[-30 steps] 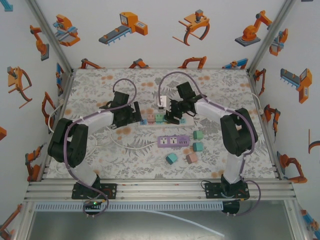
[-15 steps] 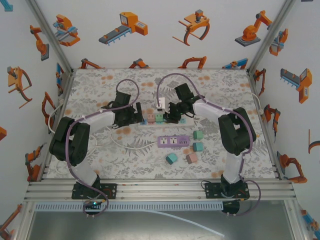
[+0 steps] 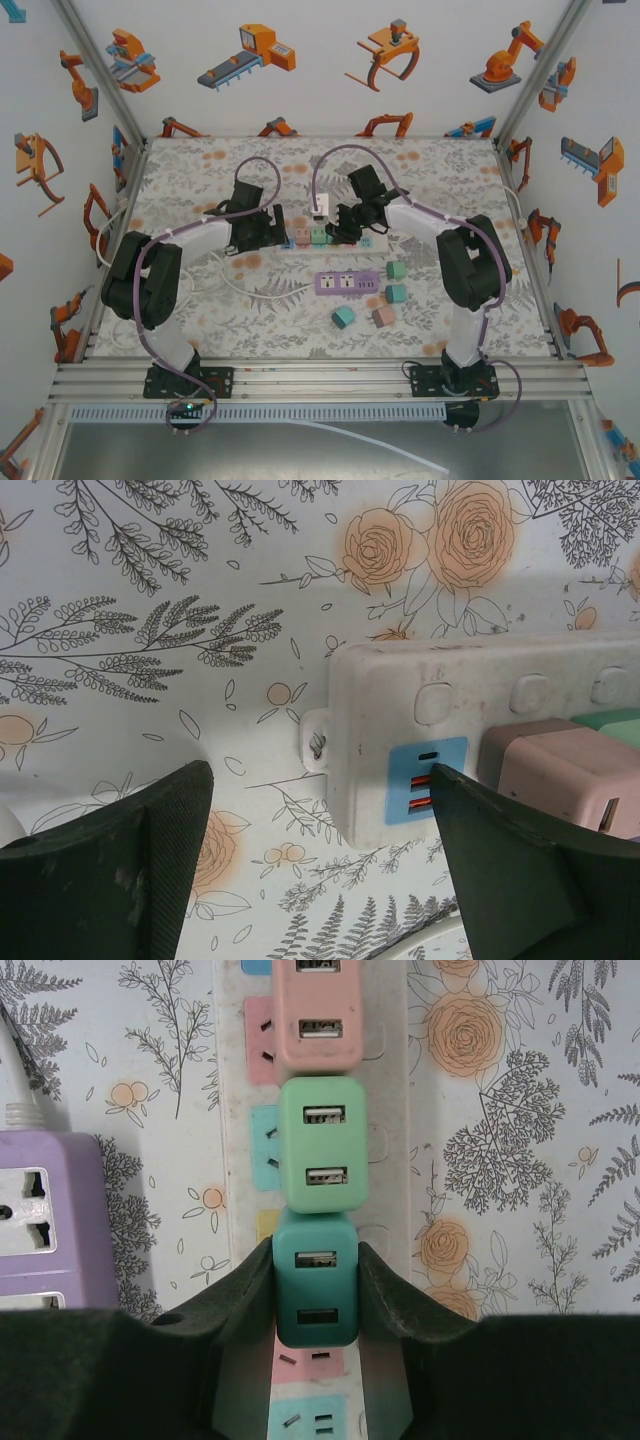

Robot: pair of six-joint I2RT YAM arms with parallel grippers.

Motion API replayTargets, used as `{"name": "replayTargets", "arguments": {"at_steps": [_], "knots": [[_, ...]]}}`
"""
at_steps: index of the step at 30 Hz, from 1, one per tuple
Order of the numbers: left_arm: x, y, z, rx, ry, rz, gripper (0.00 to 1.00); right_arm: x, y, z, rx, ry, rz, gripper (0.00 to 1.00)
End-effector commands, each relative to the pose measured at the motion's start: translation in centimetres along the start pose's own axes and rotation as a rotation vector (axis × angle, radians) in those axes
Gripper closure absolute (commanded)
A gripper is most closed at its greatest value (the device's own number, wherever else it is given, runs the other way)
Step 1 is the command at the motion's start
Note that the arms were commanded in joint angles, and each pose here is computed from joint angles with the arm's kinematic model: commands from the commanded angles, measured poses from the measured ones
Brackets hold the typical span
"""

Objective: Pull the plug off the socket

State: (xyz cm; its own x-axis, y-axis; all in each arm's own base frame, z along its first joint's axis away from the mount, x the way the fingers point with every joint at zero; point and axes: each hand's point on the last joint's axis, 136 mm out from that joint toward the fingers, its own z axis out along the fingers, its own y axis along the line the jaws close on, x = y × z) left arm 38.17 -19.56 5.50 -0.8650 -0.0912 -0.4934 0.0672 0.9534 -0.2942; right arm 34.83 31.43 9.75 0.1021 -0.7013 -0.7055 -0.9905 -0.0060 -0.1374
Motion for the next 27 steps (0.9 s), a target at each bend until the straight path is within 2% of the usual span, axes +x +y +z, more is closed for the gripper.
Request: {"name": "replayTargets", "arguments": {"at_steps": [1, 10, 27], "knots": [[4.4, 2.0, 1.9, -0.094, 0.148, 0.061, 0.19, -3.6, -1.3, -0.9, 0.023, -0.084, -0.012, 0.76], [5.5, 3.1, 2.3, -0.144, 0.195, 0.092, 0.19, -3.9, -1.3, -0.8, 0.014, -0.096, 0.02, 0.76], [1.9, 1.1, -1.3, -0.104, 0.083, 0.09, 0.19, -6.6, -1.3, -4.5, 0.099, -0.144, -0.035, 0.77]]}}
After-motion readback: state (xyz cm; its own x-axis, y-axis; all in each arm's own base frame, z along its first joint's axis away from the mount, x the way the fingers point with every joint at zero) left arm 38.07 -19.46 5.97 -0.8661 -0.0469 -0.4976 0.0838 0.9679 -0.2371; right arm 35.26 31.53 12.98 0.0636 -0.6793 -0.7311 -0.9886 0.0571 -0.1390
